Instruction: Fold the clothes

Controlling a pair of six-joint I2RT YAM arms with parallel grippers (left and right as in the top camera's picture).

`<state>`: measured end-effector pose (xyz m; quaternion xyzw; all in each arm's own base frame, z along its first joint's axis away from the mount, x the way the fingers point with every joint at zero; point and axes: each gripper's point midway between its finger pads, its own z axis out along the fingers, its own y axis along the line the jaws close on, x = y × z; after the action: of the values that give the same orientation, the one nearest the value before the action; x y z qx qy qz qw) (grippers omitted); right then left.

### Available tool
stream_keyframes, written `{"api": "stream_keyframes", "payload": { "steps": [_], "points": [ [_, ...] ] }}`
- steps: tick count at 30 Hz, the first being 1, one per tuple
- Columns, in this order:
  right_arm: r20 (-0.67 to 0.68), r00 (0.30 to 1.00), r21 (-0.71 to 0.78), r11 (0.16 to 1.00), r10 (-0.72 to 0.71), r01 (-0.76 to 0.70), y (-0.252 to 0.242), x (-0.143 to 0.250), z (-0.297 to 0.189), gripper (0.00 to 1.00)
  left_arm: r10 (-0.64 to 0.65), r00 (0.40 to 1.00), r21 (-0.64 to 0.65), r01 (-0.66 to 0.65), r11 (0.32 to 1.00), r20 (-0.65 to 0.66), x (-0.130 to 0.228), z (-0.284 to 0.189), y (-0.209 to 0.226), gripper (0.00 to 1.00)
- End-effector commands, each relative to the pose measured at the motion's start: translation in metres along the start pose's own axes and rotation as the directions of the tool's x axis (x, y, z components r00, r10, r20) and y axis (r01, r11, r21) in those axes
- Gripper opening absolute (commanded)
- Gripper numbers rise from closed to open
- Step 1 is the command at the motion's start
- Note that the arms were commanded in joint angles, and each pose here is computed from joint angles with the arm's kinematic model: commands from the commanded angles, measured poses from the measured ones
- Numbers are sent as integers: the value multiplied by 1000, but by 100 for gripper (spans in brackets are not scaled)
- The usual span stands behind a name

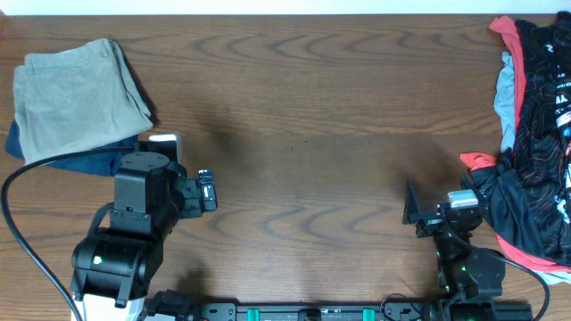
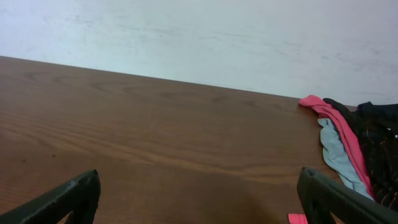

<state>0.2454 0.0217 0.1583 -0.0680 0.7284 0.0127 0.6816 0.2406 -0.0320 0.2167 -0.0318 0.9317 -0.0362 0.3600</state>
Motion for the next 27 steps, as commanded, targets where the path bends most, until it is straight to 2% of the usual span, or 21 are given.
{"api": "stream_keyframes", "payload": {
  "steps": [1, 20, 27],
  "points": [
    [0, 1000, -2, 1000, 15, -15, 1, 1, 0, 99, -13, 1000, -9, 13, 1000, -1, 1, 1, 2, 98],
    [0, 1000, -2, 1000, 15, -15, 1, 1, 0, 99, -13, 1000, -8, 13, 1000, 4, 1, -1, 2, 98],
    [0, 1000, -2, 1000, 15, -15, 1, 1, 0, 99, -22, 1000, -39, 22, 999, 3, 20, -1, 15, 98]
  ]
}}
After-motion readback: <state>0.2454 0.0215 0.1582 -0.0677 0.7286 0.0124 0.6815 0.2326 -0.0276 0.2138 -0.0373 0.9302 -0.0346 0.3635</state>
